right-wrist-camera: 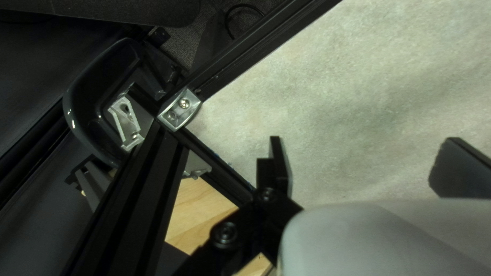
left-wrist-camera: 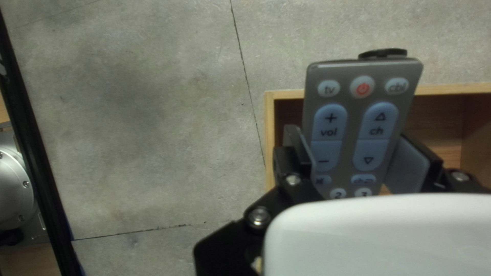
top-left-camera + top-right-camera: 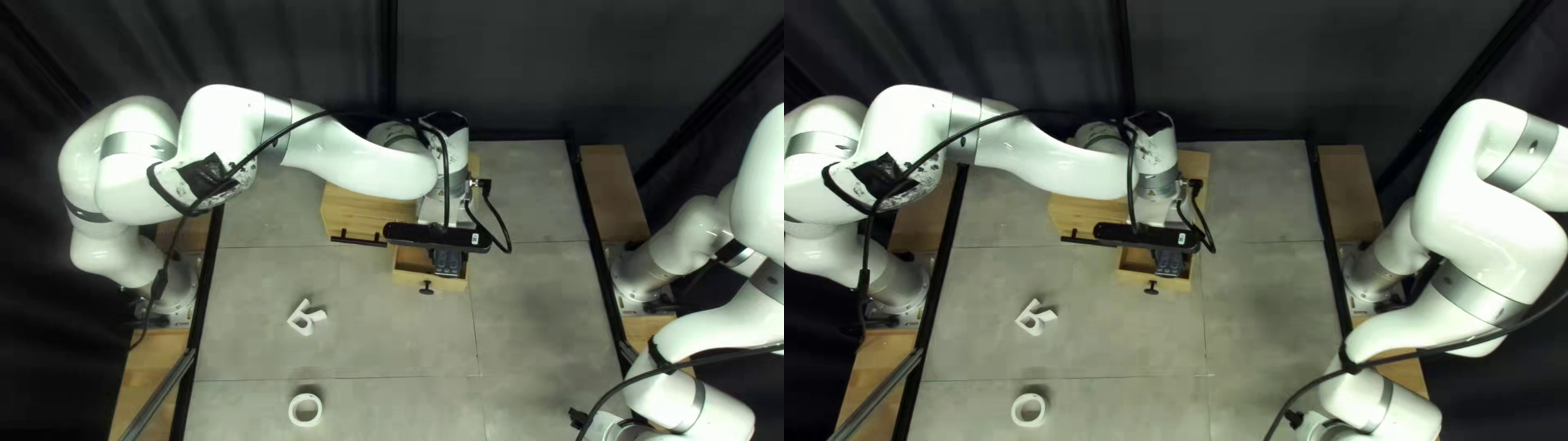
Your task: Open drawers and place objects into drawer and close
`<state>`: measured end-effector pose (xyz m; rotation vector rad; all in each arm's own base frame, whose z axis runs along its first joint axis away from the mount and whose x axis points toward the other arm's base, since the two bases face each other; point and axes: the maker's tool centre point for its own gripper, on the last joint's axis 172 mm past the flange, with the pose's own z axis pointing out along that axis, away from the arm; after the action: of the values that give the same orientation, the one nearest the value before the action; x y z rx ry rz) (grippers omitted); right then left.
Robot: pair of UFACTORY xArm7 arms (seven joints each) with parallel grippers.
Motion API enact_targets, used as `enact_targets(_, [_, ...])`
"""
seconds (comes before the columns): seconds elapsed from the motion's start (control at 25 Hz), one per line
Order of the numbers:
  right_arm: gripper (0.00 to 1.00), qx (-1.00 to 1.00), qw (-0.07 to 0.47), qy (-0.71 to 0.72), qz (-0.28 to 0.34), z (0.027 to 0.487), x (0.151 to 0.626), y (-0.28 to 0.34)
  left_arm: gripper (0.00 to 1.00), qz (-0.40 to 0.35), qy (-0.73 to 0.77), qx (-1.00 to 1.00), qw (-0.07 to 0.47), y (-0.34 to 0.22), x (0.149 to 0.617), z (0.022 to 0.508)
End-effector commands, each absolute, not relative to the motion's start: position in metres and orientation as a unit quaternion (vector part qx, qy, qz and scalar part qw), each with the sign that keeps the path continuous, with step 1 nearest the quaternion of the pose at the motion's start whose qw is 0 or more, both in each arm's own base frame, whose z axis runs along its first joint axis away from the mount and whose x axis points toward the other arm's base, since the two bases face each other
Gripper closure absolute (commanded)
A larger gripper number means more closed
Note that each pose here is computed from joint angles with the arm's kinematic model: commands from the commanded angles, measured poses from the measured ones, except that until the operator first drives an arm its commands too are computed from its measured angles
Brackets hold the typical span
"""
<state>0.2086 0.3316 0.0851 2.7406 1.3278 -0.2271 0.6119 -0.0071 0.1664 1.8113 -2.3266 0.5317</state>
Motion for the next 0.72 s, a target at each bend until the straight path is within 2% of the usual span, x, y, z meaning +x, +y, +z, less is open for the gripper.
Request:
enact_targets(0.04, [0.0, 0.897, 0.044, 0.434, -0.074, 0.0851, 0.2086, 0.3316, 1.0, 0.177, -0.773, 0.605, 0.074, -0.005, 0.6107, 0.1632])
enact_targets(0.72, [0.0, 0.897, 0.044, 0.434, -0.074, 0.0851, 0.2086, 0.3316, 1.0, 0.13, -0.771, 0.619, 0.071, -0.0122, 0.6143, 0.169])
